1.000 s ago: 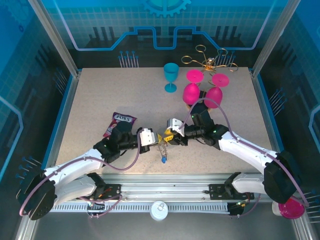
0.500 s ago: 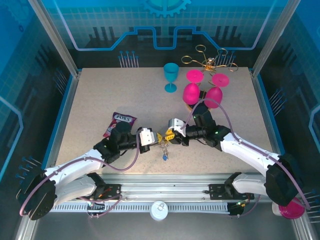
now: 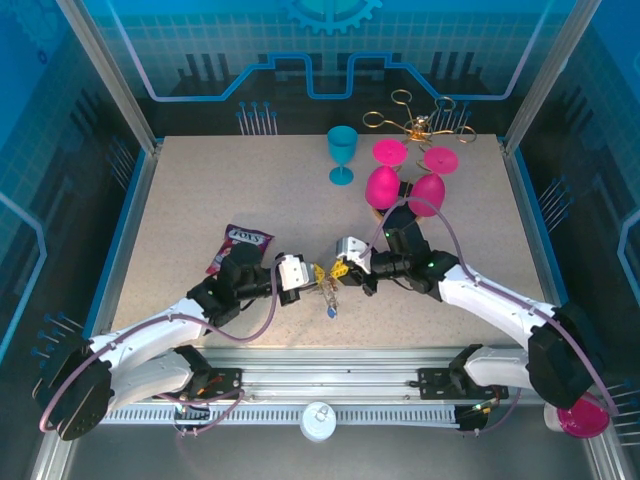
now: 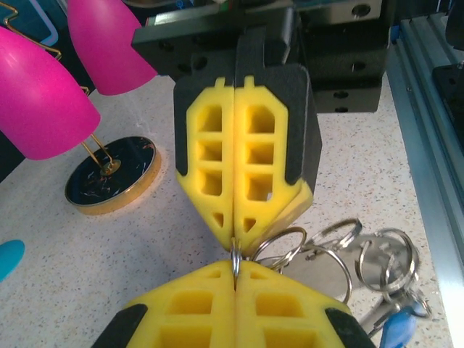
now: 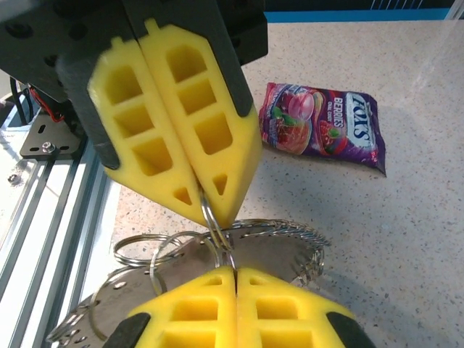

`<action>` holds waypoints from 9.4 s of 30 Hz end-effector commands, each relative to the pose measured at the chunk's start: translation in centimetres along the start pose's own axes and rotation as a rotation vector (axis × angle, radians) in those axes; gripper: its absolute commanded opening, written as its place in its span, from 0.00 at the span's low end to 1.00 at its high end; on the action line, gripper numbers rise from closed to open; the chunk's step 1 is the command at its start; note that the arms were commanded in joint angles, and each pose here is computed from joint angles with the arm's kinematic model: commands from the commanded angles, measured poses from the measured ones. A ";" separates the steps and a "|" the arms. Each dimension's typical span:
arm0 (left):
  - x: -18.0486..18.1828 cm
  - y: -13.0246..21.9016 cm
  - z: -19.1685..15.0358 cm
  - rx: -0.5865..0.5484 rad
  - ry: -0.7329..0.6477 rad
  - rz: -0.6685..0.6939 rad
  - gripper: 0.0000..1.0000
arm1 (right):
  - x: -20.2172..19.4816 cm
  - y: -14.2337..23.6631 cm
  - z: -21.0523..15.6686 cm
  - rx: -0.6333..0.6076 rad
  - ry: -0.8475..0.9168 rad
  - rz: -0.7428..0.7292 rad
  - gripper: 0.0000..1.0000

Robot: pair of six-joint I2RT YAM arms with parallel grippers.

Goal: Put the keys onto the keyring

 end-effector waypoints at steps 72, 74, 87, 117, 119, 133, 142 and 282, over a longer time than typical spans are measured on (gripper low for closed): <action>0.5 0.2 1.0 -0.007 -0.030 -0.017 0.00 | 1.0 0.4 1.0 0.012 0.029 0.032 0.23; 0.6 0.1 0.9 -0.003 -0.029 -0.009 0.00 | 1.0 0.4 0.9 0.017 0.024 0.030 0.22; 0.7 0.4 1.2 -0.027 -0.030 0.017 0.00 | 0.1 0.3 0.2 0.065 0.001 -0.032 0.00; 0.7 -0.2 1.5 -0.122 0.022 0.022 0.00 | 0.6 0.7 2.5 -0.106 0.042 0.039 0.04; 0.8 -0.3 1.2 -0.100 0.030 0.030 0.00 | 0.6 0.7 2.5 -0.090 0.045 0.035 0.00; 0.6 -1.0 -0.8 0.220 0.039 -0.144 0.01 | 3.0 -0.4 4.0 0.160 0.217 0.024 0.00; 0.5 -0.3 0.6 0.060 -0.001 -0.076 0.00 | 1.4 0.5 2.7 -0.042 0.051 0.019 0.25; 1.2 1.0 1.6 -0.018 -0.029 -0.003 0.00 | 1.7 1.6 3.8 -0.054 0.109 0.040 0.29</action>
Point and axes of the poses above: each hand's point on the last joint's axis, 136 mm out from that joint toward the fingers, its own y axis back along the fingers, its own x axis along the line the jaws close on, z = x × y, the point moved 6 cm from there along y, back along the fingers, and after that the axes turned 14 degrees about -y, right-handed, at the moved point
